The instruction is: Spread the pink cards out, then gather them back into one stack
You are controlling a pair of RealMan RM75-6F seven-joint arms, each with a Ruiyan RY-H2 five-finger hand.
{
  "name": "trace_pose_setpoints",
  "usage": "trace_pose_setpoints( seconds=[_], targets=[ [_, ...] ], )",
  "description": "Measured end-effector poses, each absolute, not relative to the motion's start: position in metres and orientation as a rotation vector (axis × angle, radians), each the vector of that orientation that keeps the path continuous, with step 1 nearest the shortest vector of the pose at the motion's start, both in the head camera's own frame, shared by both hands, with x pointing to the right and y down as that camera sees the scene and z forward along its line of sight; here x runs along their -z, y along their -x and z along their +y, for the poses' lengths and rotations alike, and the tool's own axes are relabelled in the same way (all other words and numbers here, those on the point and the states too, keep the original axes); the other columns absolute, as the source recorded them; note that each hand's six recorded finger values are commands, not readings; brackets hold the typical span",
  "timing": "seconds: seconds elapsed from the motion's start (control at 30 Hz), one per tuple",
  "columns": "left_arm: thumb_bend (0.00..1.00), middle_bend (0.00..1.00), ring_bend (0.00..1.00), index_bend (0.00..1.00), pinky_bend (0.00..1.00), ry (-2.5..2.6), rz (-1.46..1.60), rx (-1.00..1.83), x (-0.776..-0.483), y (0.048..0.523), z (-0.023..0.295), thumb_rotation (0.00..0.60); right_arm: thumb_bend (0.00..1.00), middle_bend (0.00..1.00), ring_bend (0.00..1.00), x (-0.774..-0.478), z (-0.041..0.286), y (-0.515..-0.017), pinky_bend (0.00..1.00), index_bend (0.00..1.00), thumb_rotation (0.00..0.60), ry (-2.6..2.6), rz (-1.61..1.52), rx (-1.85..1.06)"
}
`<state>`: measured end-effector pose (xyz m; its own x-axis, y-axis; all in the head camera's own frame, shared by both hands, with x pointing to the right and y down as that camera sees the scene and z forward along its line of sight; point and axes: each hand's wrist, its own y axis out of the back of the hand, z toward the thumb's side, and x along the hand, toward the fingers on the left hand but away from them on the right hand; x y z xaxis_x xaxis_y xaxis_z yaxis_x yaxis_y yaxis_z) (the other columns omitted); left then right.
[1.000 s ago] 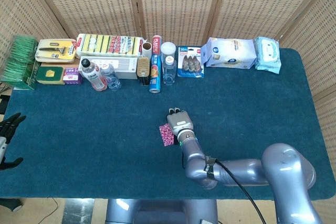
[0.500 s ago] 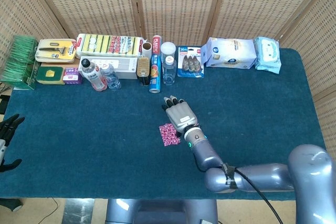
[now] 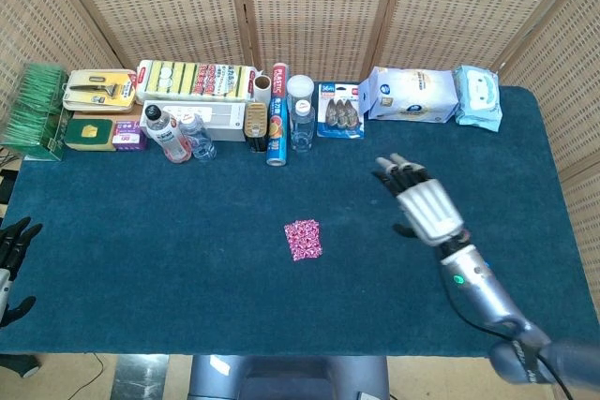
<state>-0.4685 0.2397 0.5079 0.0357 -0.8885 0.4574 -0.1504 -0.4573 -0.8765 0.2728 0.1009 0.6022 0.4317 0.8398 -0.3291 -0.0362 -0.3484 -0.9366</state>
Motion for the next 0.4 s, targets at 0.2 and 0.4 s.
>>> trace_pose_setpoints(
  seconds=[0.2,0.4],
  targets=[
    [0.06,0.00,0.00,0.00,0.05,1.590,1.076,1.450,-0.508,0.473,0.252,0.600,0.02,0.07,0.01,-0.578,0.122,-0.350,0.16,0.11,0.600,1.544,-0.794,-1.204],
    [0.06,0.00,0.00,0.00,0.05,1.570,1.071,1.428,-0.508,0.473,0.251,0.600,0.02,0.05,0.00,-0.544,0.175,-0.388,0.16,0.09,0.600,1.426,-0.901,-1.336]
  ],
)
